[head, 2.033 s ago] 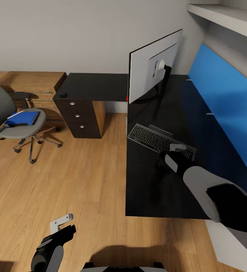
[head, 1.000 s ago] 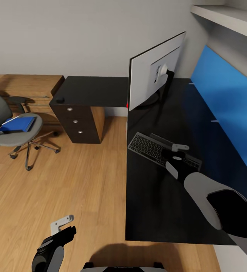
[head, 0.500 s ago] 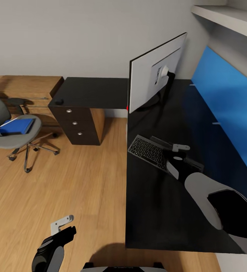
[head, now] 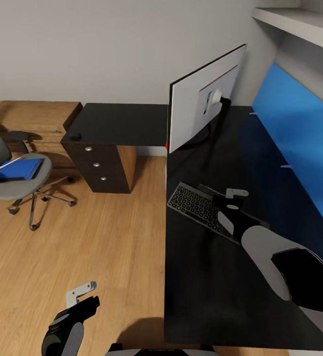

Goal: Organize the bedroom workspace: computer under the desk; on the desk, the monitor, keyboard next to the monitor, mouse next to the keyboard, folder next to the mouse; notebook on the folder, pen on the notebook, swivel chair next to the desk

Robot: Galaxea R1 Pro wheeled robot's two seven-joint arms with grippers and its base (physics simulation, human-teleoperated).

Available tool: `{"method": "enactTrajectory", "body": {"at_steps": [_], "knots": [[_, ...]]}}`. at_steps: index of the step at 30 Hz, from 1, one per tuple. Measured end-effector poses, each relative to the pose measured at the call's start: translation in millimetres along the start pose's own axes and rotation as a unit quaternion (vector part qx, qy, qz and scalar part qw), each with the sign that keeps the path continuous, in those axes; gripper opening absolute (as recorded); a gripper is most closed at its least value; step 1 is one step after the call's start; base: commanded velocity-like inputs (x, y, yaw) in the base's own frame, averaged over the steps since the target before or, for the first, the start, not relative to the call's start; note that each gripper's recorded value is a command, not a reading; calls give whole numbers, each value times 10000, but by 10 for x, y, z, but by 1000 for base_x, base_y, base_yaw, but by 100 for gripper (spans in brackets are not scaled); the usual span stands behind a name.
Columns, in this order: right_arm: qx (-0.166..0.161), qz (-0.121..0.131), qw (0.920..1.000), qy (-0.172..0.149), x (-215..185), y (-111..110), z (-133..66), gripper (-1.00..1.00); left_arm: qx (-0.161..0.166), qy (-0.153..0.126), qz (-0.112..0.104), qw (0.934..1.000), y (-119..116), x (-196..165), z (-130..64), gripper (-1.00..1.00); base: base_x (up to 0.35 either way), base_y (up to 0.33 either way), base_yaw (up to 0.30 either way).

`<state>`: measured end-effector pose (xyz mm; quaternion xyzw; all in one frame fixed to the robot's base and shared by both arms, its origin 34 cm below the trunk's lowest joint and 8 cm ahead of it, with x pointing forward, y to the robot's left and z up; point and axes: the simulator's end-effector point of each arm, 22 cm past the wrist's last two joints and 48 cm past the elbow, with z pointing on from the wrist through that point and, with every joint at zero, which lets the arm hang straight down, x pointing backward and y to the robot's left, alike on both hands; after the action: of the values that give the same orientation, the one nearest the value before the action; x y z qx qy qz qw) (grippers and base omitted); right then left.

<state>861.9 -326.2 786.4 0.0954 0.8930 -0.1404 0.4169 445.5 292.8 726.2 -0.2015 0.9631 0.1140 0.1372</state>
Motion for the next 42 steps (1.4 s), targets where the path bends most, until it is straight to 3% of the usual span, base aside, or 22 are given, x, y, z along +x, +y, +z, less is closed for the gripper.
{"method": "enactTrajectory", "body": {"at_steps": [8,14,17,26,42], "knots": [[26,66,10000,48,17,-19,5,100,-4,0,0,10000,1,-1,1,100,28,0,0],[293,817,9959,257,87,-346,71,100,-1,3,-3,10000,0,0,1,100,2,0,0],[342,964,9944,279,93,-401,81,100,-2,3,-2,10000,0,1,1,100,0,0,0],[326,1089,9934,129,-62,-384,82,100,-12,45,3,10000,7,36,16,100,0,0,0],[334,1081,9935,142,-24,-388,115,100,-48,106,39,9999,20,90,51,100,0,0,0]]}}
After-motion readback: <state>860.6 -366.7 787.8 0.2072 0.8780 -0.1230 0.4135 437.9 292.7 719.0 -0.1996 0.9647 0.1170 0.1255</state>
